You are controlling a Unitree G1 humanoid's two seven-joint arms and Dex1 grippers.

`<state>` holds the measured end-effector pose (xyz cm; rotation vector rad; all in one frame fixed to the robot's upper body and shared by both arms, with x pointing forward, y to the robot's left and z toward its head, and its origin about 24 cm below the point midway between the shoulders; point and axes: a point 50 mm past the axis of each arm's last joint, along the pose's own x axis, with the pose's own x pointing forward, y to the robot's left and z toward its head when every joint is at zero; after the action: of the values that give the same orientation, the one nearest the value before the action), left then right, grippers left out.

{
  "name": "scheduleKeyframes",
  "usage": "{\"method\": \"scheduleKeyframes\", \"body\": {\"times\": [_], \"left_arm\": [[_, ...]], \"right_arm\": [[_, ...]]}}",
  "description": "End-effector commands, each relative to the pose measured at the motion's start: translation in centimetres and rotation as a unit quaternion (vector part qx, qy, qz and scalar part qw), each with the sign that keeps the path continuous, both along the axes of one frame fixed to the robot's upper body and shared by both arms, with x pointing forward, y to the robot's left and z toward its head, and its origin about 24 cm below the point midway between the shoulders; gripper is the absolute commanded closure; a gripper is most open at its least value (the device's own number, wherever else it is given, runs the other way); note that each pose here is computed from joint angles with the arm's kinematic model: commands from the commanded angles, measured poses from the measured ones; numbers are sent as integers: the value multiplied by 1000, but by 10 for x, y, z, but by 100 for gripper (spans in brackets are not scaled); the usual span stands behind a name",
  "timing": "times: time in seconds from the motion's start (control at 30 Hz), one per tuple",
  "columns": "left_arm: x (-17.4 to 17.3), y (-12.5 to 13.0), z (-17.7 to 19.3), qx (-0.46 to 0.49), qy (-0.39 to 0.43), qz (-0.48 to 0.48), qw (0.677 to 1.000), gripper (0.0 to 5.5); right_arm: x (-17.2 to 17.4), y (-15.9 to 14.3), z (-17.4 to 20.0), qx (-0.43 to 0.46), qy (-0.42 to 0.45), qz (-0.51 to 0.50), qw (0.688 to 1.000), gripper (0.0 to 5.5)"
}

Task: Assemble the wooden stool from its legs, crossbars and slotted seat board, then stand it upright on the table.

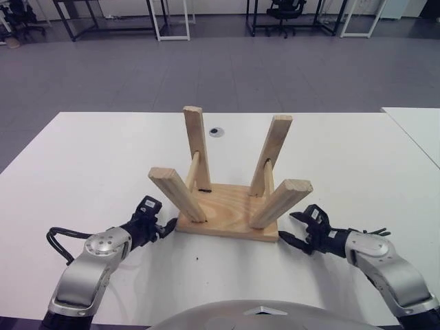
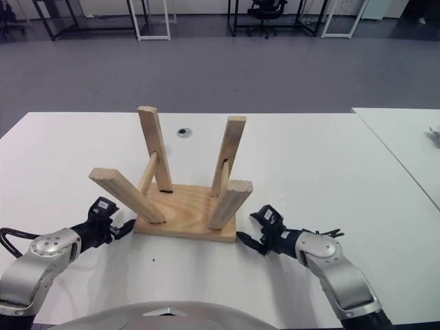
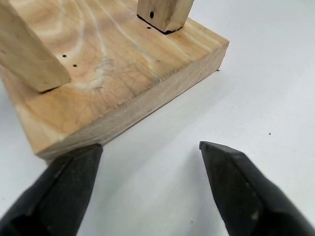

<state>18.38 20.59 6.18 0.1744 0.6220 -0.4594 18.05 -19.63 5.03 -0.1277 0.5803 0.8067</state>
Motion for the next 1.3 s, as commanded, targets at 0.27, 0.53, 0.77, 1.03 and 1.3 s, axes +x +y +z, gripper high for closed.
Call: {"method": "scheduleKeyframes", "body": {"times": [0.27, 0.53, 0.77, 1.03, 1.3], "left_arm": [[-23, -8, 80, -50, -27, -175, 983, 177], [-26, 71, 73, 104, 57, -248, 961, 177], [5, 21, 64, -36, 0, -372, 928, 177], [14, 3, 50, -59, 19, -432, 900, 288], [23, -1, 53, -62, -18, -445, 893, 380]], "right_arm": [[-7, 0, 98, 103, -66, 126, 984, 179], [-8, -48, 72, -87, -16, 196, 977, 179], [21, -11, 68, 5, -49, 289, 956, 179], [26, 0, 59, 21, -44, 306, 951, 316], [31, 13, 66, 49, -88, 319, 943, 403]]}}
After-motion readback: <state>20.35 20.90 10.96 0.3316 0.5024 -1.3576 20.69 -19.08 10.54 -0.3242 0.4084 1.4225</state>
